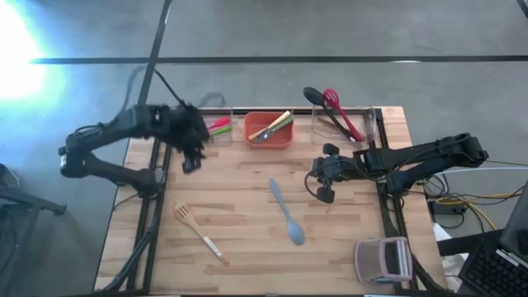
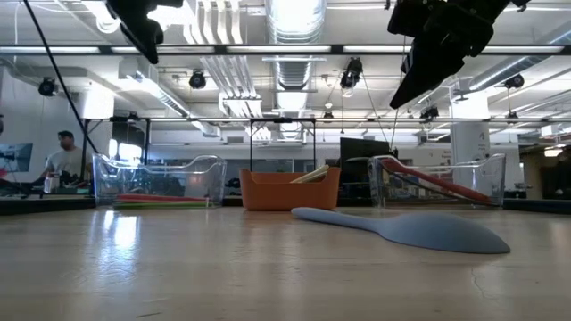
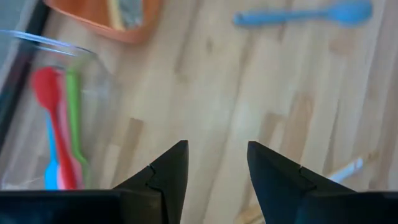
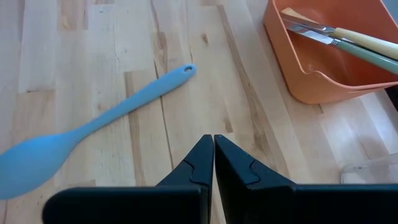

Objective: Pick & Place Kitchen Items
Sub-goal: Put the wooden serving spoon into the right transparent bin

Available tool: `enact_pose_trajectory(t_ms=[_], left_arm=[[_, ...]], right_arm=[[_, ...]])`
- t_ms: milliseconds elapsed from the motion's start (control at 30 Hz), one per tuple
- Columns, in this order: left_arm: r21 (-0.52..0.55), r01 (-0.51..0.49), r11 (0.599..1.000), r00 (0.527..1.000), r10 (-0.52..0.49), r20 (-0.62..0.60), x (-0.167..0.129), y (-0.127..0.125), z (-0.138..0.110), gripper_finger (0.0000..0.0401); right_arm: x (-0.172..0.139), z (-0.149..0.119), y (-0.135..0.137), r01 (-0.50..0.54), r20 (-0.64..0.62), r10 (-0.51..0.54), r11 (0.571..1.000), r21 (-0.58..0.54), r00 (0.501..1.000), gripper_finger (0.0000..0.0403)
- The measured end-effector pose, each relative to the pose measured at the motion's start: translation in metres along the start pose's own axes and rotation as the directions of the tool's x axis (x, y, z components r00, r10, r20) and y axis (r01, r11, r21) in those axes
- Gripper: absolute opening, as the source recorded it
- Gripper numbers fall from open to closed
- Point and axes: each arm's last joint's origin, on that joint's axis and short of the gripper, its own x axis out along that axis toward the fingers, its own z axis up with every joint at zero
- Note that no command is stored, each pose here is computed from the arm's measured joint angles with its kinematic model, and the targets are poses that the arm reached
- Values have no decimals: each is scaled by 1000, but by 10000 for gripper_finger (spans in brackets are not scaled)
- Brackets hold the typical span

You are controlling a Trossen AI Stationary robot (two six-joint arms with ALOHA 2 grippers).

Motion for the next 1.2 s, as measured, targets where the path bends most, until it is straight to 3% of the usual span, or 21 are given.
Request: enact_pose_trajectory(t_ms=[267,467,933,1200], left_arm=[[129,36,991,992,-19,-129,30,-59,-14,156],[291,102,951,969,-29,-245,53,-92,-30,151],[326,149,934,858,42,-513,124,-120,-68,151],[373,211,903,884,-14,-467,142,-138,-82,151]], right_arm=[[0,1,0,-1,11,1,1000,3,1000,8],[0,4,1,-6,35,5,1000,10,999,9],[0,4,1,-8,44,7,1000,18,999,8],[0,5,1,-11,46,8,998,59,999,8]])
